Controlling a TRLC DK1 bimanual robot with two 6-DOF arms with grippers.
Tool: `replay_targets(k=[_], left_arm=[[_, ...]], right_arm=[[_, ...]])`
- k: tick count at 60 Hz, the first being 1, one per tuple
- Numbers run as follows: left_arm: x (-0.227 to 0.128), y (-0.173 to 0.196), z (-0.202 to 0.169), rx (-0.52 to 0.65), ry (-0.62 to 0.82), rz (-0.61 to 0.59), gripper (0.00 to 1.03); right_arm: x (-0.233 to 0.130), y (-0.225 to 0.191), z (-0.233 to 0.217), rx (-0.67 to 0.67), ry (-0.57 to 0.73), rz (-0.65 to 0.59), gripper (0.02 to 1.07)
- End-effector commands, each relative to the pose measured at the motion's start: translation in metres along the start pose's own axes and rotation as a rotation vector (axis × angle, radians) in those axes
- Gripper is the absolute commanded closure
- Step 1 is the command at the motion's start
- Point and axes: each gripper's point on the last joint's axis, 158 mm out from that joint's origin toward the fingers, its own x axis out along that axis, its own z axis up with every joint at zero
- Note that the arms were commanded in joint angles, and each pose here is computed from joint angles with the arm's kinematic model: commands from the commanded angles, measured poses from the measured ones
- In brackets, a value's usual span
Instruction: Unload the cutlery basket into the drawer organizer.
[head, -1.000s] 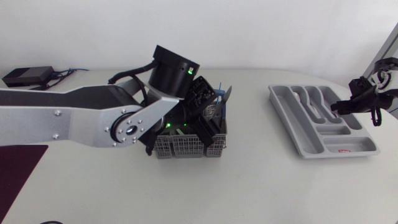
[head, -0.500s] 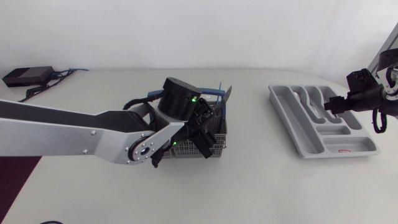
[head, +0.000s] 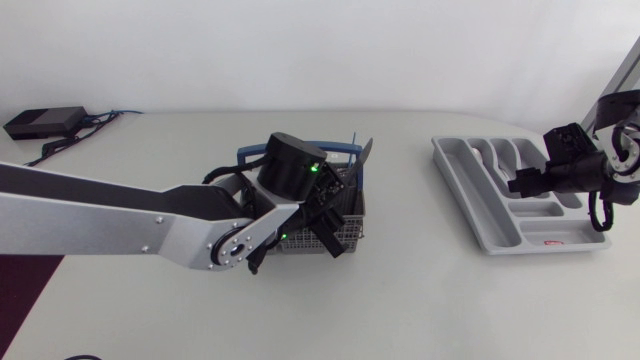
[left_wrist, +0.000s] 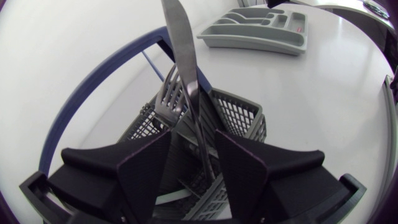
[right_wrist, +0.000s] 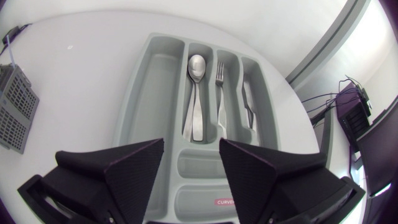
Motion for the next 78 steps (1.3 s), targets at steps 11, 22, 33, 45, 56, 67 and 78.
replay_targets(k=[11,22,33,45,56,67,78], left_arm=[[0.012,-0.01,-0.014,-0.018,0.037,-0.005,0.61],[0.015,-0.01,-0.014,-0.025,0.03,-0.002,0.69],[0.019,-0.012,-0.014,-0.035,0.03,-0.002,0.78],[0.022,-0.015,-0.015,-0.036,0.029,-0.006,0.88],[0.022,-0.014,-0.014,-0.041,0.024,-0.003,0.97],[0.023,-0.018,-0.02,-0.028,0.028,-0.006,1.0],[0.018,-0.022,-0.021,0.007,-0.007,-0.002,1.0]], right_arm=[[-0.001,0.011,-0.004,0.01,-0.006,0.013,0.41],[-0.001,0.012,-0.003,0.003,-0.009,0.014,0.41],[0.0,0.015,-0.005,-0.002,-0.008,0.018,0.41],[0.001,0.018,-0.007,-0.009,-0.008,0.023,0.41],[0.002,0.021,-0.008,-0.014,-0.008,0.025,0.41],[0.001,0.022,-0.008,-0.014,-0.01,0.026,0.41],[0.001,0.023,-0.011,-0.016,-0.005,0.028,0.41]])
